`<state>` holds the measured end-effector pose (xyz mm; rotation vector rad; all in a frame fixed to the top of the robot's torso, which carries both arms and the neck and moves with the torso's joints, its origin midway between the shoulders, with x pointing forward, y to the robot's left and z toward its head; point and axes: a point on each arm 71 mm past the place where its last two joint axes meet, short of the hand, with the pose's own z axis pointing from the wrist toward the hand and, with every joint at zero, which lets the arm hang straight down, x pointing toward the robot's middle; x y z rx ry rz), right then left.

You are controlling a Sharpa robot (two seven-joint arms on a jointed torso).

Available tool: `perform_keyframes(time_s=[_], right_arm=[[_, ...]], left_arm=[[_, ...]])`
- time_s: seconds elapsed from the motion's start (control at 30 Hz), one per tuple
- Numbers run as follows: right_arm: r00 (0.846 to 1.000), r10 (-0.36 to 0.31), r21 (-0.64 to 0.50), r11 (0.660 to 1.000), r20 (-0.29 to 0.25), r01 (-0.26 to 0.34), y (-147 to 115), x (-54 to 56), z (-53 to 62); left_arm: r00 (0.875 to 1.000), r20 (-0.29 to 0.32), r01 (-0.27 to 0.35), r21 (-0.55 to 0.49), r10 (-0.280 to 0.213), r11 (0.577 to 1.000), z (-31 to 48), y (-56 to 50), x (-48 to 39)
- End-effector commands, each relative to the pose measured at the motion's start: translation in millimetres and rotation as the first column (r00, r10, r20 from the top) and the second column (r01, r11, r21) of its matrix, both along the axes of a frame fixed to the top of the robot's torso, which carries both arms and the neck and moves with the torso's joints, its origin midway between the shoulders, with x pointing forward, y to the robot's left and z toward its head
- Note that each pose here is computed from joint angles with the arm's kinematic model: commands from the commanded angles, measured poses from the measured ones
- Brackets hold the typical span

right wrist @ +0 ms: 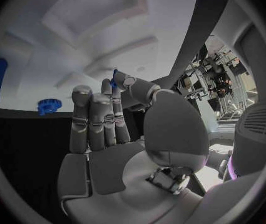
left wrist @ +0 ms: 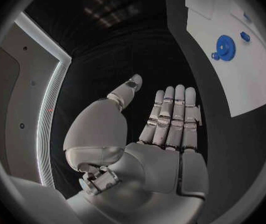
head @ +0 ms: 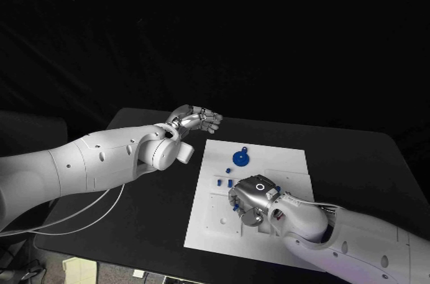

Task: Assemble the parts on the task board

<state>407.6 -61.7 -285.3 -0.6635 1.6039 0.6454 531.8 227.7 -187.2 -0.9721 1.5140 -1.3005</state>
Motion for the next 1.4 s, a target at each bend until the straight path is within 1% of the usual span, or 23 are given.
perform_keyframes(time_s=[0.03,0.27,0.6,0.87,1.2,1.4], right_arm=[[1.000,-0.002,-0.002,1.000,0.012,0.002,-0.5,0.0,0.1],[1.000,-0.009,-0.011,1.000,0.012,0.009,-2.0,1.4,-0.9],[1.000,-0.003,-0.049,0.999,-0.010,0.002,-1.4,1.0,-3.9],[1.000,0.003,-0.048,0.999,-0.011,-0.003,0.7,-0.1,-3.5],[1.000,0.000,-0.071,0.997,-0.007,0.000,3.8,0.2,-5.0],[1.000,0.008,-0.081,0.997,-0.014,-0.009,7.4,-1.6,-6.9]], left_arm=[[1.000,0.004,0.007,-0.008,-0.007,1.000,1.3,-1.1,0.1],[1.000,0.003,0.007,-0.007,-0.007,1.000,1.2,-0.5,-0.1],[1.000,0.002,0.009,-0.008,-0.009,1.000,1.2,-0.8,-0.4],[1.000,0.001,0.010,-0.008,-0.010,1.000,1.2,-0.7,-0.4],[1.000,0.001,0.011,-0.008,-0.011,1.000,1.1,-1.2,-0.4],[1.000,0.001,0.012,-0.008,-0.012,1.000,1.1,-1.9,-0.5]])
